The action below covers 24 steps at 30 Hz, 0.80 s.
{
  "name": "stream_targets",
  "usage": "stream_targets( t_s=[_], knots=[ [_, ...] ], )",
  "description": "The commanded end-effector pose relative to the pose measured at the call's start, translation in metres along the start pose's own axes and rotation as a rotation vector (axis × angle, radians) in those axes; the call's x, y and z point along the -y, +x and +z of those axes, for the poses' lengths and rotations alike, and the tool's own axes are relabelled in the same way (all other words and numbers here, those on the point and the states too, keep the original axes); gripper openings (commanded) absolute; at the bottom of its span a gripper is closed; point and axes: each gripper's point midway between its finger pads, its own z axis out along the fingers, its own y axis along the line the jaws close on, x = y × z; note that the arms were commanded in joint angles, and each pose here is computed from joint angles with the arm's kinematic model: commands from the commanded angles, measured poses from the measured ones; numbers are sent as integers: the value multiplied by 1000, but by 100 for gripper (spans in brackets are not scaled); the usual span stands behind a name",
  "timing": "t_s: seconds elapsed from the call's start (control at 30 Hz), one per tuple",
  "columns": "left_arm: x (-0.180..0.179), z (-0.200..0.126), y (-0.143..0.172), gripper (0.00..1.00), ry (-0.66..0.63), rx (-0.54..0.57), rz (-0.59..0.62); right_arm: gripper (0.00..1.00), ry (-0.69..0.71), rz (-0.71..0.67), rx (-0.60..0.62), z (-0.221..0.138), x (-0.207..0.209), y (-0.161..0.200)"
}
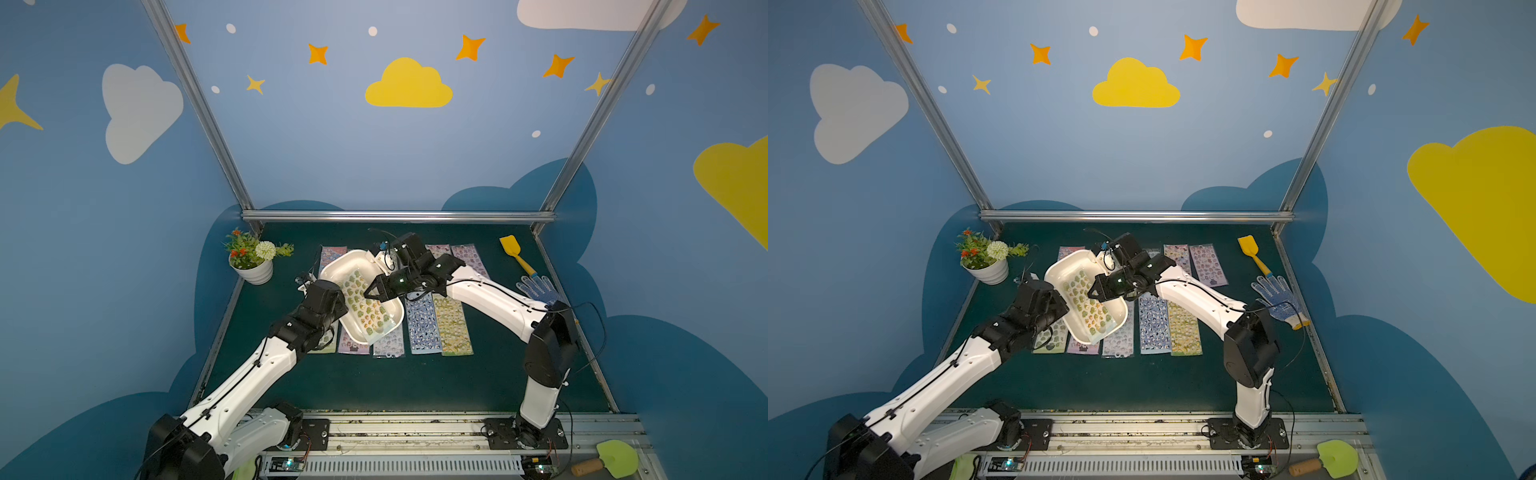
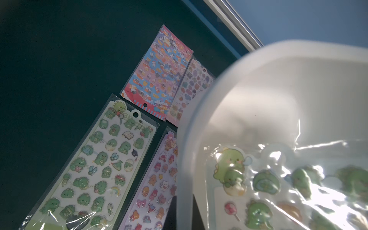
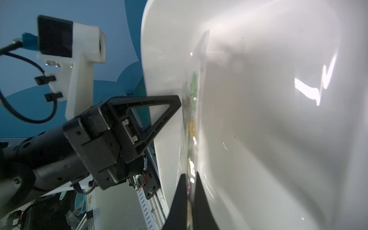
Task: Take the stickers out of the storage box
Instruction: Pick up the sticker from the storage box, then place the sticker at the center of the board.
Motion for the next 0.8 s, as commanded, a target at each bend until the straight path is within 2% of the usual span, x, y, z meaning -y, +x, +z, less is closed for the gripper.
stream_targets(
  t_s=[0.0, 0.37, 0.77],
  knots=[
    [5, -10, -8, 4, 23, 23, 4, 1, 11, -5, 33, -25, -8, -4],
    [2, -28, -14, 4, 2, 0, 67, 1, 47, 9, 94, -75, -9, 0],
    [-3, -60, -23, 4, -4, -42, 154, 1, 104, 55, 103, -137, 15, 25]
  ],
)
